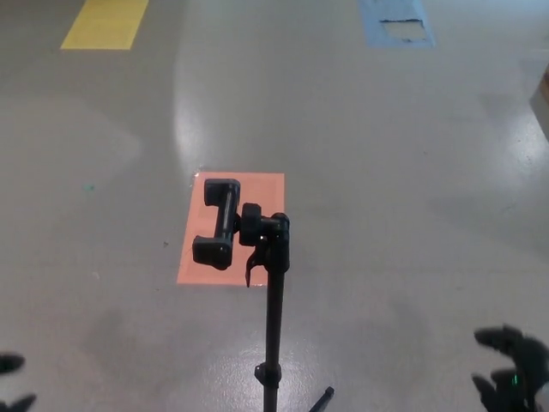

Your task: The robot uses its left hand to grab the top of a phone stand kept on the floor and tilt it upwards to adjust its angle

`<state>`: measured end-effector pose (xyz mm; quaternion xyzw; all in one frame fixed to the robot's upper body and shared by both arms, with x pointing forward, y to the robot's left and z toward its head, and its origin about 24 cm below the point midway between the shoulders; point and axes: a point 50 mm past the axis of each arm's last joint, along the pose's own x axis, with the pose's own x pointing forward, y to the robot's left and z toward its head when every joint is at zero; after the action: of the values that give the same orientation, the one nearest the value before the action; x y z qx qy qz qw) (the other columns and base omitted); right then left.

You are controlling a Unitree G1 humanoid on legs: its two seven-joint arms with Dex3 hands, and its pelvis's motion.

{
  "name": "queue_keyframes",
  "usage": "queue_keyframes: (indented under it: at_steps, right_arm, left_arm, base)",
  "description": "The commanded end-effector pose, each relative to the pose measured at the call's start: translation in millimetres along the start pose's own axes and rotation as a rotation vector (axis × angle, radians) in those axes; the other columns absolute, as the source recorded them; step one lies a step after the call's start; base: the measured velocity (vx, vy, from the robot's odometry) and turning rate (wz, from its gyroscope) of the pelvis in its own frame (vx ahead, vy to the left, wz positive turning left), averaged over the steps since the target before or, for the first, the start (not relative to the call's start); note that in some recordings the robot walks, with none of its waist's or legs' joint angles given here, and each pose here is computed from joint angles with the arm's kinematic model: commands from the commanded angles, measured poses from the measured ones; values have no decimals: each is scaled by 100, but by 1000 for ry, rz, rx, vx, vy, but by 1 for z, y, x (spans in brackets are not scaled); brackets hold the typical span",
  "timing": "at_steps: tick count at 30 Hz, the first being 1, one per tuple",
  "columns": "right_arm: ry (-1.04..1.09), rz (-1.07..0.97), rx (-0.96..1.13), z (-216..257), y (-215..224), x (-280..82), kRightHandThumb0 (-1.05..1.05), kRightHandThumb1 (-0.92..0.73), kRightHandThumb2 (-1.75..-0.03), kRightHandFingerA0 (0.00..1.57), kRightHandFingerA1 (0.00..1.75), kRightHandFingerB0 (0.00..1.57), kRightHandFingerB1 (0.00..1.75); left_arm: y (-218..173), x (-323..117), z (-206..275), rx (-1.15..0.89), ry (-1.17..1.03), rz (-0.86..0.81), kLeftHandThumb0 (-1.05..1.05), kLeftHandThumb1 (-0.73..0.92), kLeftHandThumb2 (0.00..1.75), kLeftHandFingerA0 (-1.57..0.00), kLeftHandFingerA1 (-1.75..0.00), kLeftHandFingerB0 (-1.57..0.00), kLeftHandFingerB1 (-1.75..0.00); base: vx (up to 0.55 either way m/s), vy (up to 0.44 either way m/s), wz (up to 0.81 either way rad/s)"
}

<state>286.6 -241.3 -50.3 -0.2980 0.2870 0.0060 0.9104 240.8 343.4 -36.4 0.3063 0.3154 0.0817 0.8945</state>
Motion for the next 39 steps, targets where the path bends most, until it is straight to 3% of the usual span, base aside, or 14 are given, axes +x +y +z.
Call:
queue_keyframes:
  at_steps: [1, 7, 8, 10, 12, 13, 19, 21, 22, 24, 25, 26, 27, 39]
  right_arm:
    - [-17, -86, -22, -1, -11, 1, -12, -56, -96, 26, 53, 14, 46]
    - [-38, -110, 44, -1, -10, 0, -11, -55, -95, 20, 51, 14, 47]
    - [-52, -119, 54, 0, -10, 0, -23, -70, -66, 29, 38, 25, 33]
    - [-60, -131, 43, -1, -9, 0, -21, -69, -60, 35, 37, 27, 30]
    - [-73, -135, 44, -1, -10, -1, -30, -66, -68, 30, 40, 24, 34]
    - [-85, -140, 54, -1, -10, -2, -15, -54, -94, 24, 53, 13, 47]
    - [-106, -154, 55, -2, -9, -3, -11, -56, -96, 25, 54, 12, 46]
    - [-105, -150, 59, -1, -8, -2, -10, -56, -96, 24, 53, 12, 46]
    - [-105, -146, 62, 0, -9, -2, -17, -77, -66, 30, 39, 23, 31]
    - [-105, -142, 59, 1, -9, -1, -17, -77, -66, 30, 39, 23, 31]
    - [-110, -141, 58, 2, -8, -1, -12, -57, -97, 27, 55, 11, 46]
    - [-116, -139, 57, 3, -8, -1, -12, -57, -97, 27, 55, 11, 46]
    - [-115, -133, 57, 4, -7, -1, -20, -75, -67, 32, 41, 22, 31]
    - [-108, -106, 95, 13, -9, 3, -25, -71, -68, 29, 41, 15, 31]
  left_arm:
    - [14, -1, 3, -1, -58, 60, -27, 62, 59, -47, -37, -42, -34]
    - [13, -1, 1, -6, -56, 64, -34, 56, 69, -41, -43, -40, -41]
    - [14, -1, 2, -18, -53, 69, -34, 56, 69, -41, -42, -40, -41]
    - [14, -1, 2, -34, -55, 73, -34, 55, 69, -42, -43, -41, -41]
    - [14, -1, 4, -37, -69, 84, -34, 55, 68, -41, -42, -41, -41]
    - [15, 0, 7, -43, -88, 90, -33, 55, 69, -42, -43, -39, -41]
    - [23, 0, 26, -23, -215, 124, -24, 64, 58, -44, -36, -39, -32]
    - [29, -1, 40, 0, -302, 136, -23, 63, 59, -44, -36, -39, -33]
    - [32, -1, 45, 7, -330, 143, -31, 57, 68, -42, -41, -39, -40]
    - [33, -2, 49, 14, -349, 151, -31, 57, 68, -42, -41, -39, -40]
    - [36, -2, 53, 28, -366, 158, -26, 61, 59, -49, -36, -41, -35]
    - [39, -2, 57, 45, -387, 166, -26, 61, 59, -49, -36, -41, -35]
    - [42, -4, 62, 38, -424, 165, -23, 60, 58, -48, -37, -42, -35]
    - [71, -20, 112, 72, -714, 150, -19, 65, 58, -38, -32, -37, -35]
  base:
    - [0, 0, 0]
    - [0, 0, 0]
    - [0, 0, 0]
    - [0, 0, 0]
    - [0, 0, 0]
    - [0, 0, 0]
    - [0, 0, 0]
    - [0, 0, 0]
    - [0, 0, 0]
    - [0, 0, 0]
    - [0, 0, 0]
    - [0, 0, 0]
    - [0, 0, 0]
    - [0, 0, 0]
